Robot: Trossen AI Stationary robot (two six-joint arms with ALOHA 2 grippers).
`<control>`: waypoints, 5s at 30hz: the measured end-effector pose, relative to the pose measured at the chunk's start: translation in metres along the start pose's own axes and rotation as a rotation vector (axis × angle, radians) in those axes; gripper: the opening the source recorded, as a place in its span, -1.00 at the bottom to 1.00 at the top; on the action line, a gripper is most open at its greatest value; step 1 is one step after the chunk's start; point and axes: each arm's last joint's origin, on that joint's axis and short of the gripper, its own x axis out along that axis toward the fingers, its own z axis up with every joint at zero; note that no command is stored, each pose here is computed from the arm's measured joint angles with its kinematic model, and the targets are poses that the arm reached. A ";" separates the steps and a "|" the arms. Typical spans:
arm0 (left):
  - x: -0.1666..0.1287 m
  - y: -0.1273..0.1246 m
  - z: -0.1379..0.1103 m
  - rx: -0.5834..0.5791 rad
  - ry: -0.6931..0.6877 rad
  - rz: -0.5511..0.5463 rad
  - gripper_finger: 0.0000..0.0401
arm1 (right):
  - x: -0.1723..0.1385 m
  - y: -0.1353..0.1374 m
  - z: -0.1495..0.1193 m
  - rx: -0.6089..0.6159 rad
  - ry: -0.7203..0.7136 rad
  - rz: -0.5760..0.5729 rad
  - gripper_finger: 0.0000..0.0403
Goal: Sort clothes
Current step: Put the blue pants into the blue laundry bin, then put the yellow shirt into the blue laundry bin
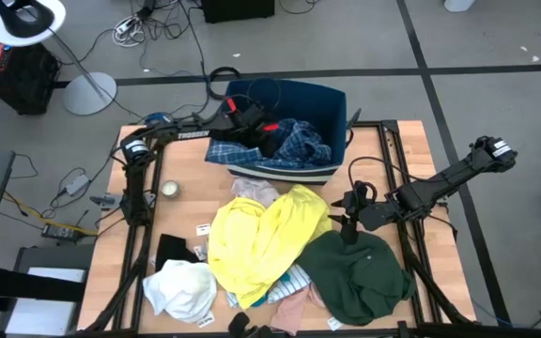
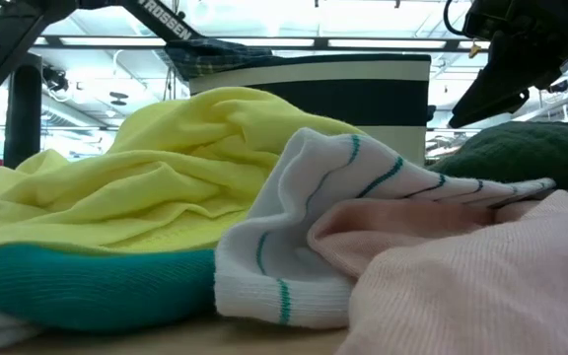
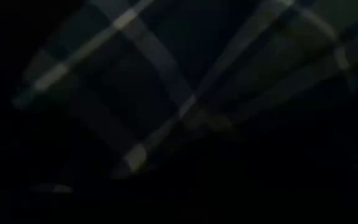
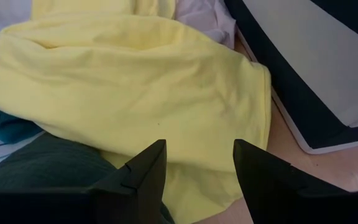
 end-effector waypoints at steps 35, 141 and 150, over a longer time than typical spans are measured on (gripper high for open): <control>-0.215 -0.059 0.060 0.253 0.059 -0.003 -0.22 | 0.000 -0.001 -0.001 -0.007 0.009 -0.005 -0.07; -0.191 0.009 -0.240 0.272 -0.549 -0.243 -0.22 | 0.092 0.040 0.047 -0.189 -0.084 0.138 -0.07; -0.190 0.009 -0.240 0.277 -0.542 -0.238 -0.22 | 0.143 0.075 0.074 -0.343 -0.051 0.188 -0.03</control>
